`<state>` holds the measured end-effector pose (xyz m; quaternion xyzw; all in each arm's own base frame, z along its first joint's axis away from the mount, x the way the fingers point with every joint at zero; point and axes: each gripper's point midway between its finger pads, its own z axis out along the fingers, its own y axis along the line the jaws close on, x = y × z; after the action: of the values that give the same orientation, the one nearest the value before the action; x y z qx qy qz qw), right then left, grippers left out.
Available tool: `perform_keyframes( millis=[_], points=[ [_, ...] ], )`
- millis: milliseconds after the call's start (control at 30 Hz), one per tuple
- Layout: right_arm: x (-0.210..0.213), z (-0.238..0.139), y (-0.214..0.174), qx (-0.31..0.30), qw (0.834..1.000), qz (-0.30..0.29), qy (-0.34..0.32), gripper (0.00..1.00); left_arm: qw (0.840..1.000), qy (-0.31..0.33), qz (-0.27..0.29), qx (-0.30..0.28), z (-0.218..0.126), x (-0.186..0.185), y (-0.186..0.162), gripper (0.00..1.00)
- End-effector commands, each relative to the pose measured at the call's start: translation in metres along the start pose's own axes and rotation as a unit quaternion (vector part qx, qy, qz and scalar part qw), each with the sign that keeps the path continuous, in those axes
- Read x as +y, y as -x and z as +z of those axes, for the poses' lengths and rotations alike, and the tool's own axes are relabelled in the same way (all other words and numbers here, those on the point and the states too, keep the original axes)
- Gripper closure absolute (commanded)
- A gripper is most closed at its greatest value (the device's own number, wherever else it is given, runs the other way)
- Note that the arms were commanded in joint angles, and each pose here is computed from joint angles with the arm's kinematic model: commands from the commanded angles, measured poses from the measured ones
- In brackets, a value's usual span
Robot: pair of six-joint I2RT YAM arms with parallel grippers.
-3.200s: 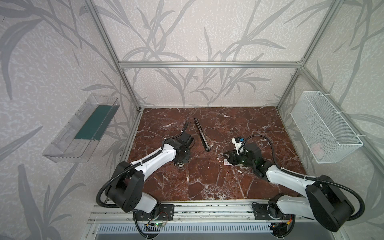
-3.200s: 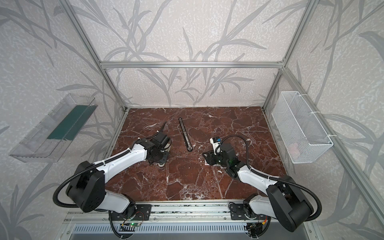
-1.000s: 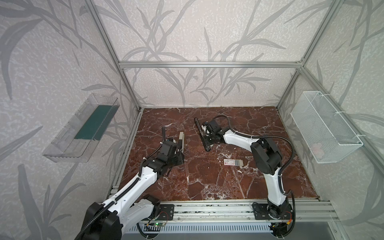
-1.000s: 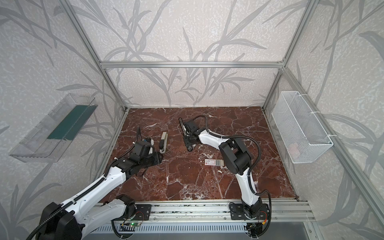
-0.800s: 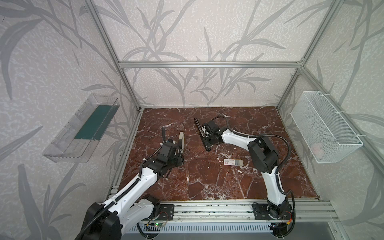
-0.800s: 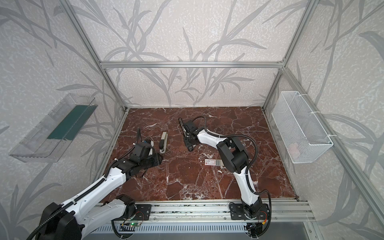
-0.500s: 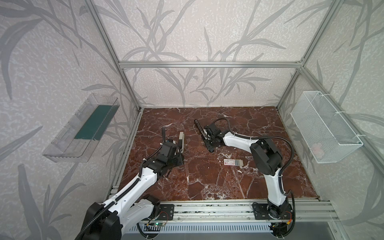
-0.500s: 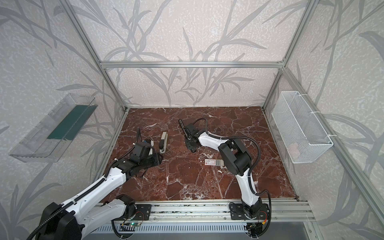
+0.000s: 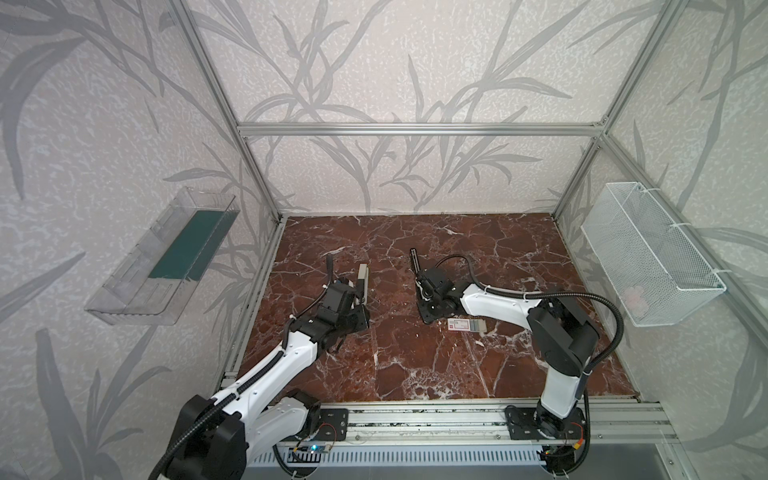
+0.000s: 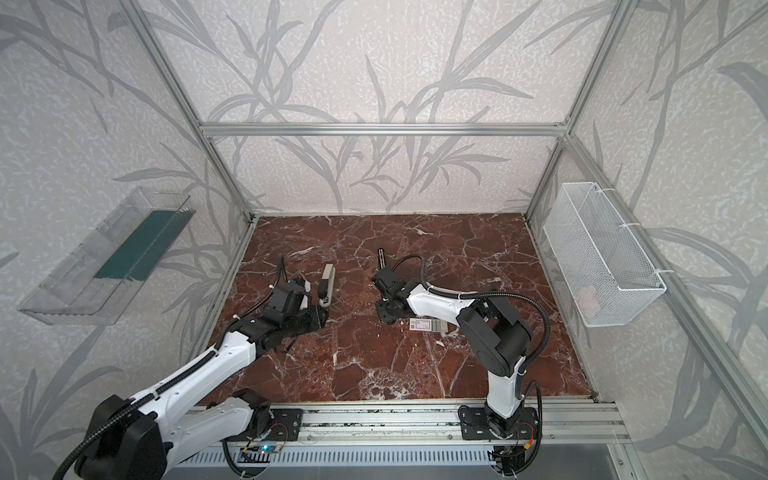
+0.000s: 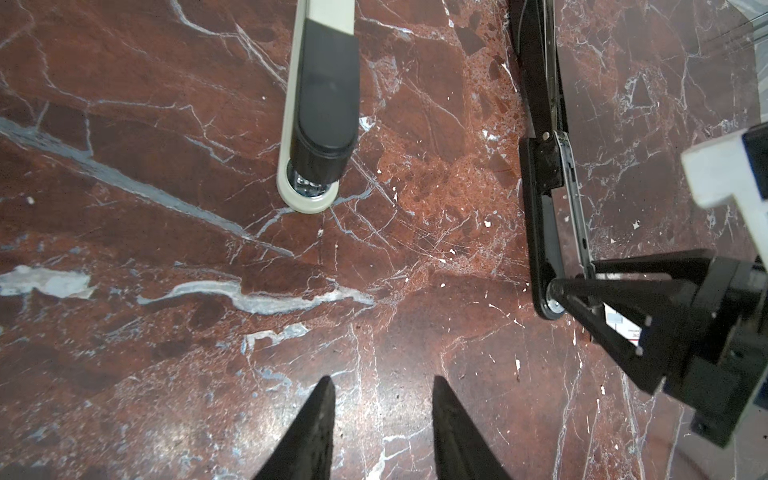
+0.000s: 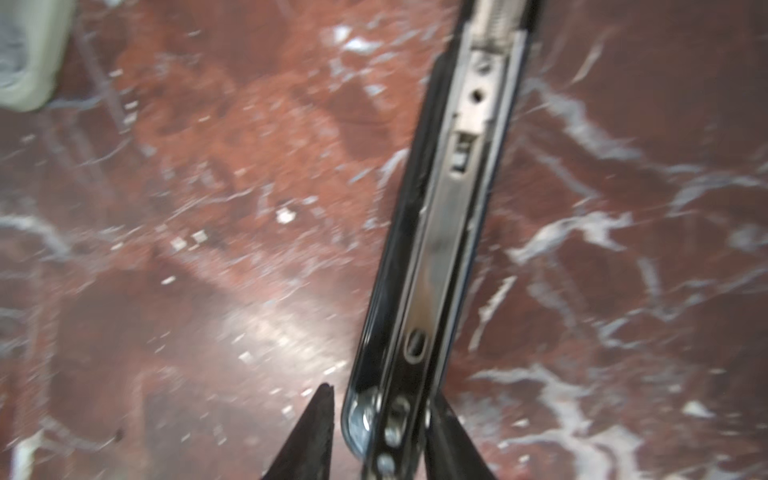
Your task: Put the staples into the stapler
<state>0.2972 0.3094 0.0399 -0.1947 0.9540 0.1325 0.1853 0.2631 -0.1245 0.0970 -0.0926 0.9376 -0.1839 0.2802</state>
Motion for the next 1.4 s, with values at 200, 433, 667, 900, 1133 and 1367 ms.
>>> perform_keyframes(
  millis=[200,433,667,900,1133,1367],
  points=[
    [0.004,-0.024,0.005,-0.027,1.000,0.001,0.011,0.63,1.000,-0.017,-0.006,-0.007,-0.004,-0.008,0.004,0.60],
    [-0.033,-0.071,0.002,-0.054,0.998,0.010,-0.027,0.63,0.988,-0.147,0.018,-0.033,-0.013,-0.059,0.013,0.60],
    [-0.095,-0.099,-0.030,-0.054,0.994,0.081,-0.046,0.67,0.974,-0.213,-0.031,-0.069,-0.006,-0.081,0.029,0.48],
    [-0.146,-0.091,-0.062,-0.040,0.987,0.145,-0.061,0.72,0.955,-0.296,-0.025,-0.023,0.005,-0.129,0.029,0.48],
    [-0.150,-0.072,-0.074,0.002,0.986,0.160,-0.044,0.76,0.960,-0.274,0.052,0.013,0.016,-0.162,0.010,0.51],
    [-0.148,-0.064,-0.078,0.014,0.986,0.163,-0.035,0.79,0.962,-0.266,0.055,0.020,0.021,-0.162,0.004,0.51]
  ],
)
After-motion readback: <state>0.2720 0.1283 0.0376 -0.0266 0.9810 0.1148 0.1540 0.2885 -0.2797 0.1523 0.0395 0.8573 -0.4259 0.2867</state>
